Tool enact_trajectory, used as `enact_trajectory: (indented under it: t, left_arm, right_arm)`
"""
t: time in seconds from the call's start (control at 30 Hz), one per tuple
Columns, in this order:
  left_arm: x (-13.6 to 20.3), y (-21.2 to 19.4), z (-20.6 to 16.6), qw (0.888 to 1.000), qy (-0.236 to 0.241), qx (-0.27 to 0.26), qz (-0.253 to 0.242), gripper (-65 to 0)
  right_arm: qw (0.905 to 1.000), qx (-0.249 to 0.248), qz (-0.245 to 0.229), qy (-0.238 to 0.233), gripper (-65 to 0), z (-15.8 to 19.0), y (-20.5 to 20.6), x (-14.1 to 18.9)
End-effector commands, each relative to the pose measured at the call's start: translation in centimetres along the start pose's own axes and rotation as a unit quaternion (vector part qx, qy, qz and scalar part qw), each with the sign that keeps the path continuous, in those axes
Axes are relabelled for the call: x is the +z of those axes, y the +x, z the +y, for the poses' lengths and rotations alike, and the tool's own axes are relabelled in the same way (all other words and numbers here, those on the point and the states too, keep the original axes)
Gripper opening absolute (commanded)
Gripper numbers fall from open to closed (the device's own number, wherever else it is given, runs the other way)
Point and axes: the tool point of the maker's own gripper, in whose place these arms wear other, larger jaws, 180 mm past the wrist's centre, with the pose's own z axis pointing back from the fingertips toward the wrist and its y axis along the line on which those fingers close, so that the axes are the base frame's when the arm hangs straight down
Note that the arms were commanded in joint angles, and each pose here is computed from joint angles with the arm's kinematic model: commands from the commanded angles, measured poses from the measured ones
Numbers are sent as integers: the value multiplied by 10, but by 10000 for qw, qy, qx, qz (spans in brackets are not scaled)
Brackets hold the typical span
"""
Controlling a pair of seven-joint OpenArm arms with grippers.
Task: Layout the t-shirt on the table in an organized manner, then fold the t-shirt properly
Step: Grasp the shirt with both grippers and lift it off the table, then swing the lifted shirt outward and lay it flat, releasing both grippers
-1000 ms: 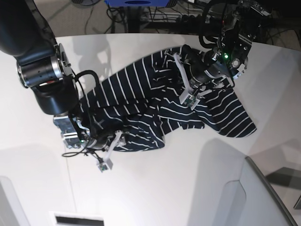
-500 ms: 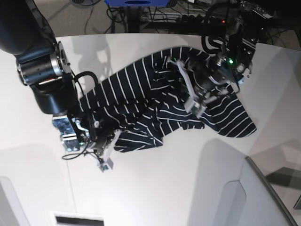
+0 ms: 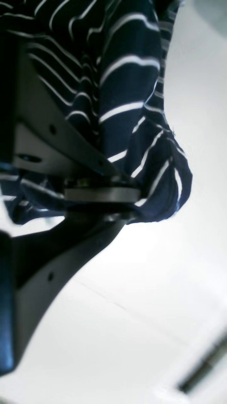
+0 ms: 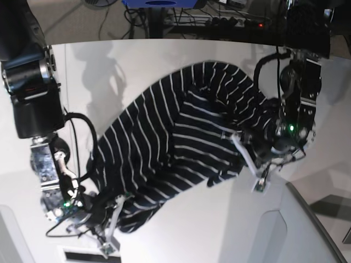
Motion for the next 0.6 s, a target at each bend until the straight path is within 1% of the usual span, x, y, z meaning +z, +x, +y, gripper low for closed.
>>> enact_trajectory:
  t: [0.0,0.1,0.17,0.27,0.37,0.43,0.57]
  left_arm:
    - [6,27,14,9993,172,-80,-335,-650]
    - [9,57,27,9977,309,-114,-591,-650]
    - [12,72,38,9965,421,-204,-694,-650]
    - [16,92,51,9947,542,-165,-863,-650]
    - [20,109,69,9914,856,-318,-935,-650]
    - [24,124,80,9870,1145,-453,-1030,-650]
    - [33,153,85,9748,1505,-708,-1484,-650]
  right_arm:
    - [9989,121,-400,-215,-650,-19,33,13]
    - [9965,328,-646,-412,-650,-32,51,31]
    - [9945,358,-796,-571,-650,-44,61,44]
    - [9911,160,-1028,-828,-650,-65,72,63]
    - [9859,-11,-1296,-1061,-650,-85,84,81]
    - [9825,-34,-1449,-1168,-650,-91,93,92]
    - [9777,116,-1635,-1311,-650,-93,114,113]
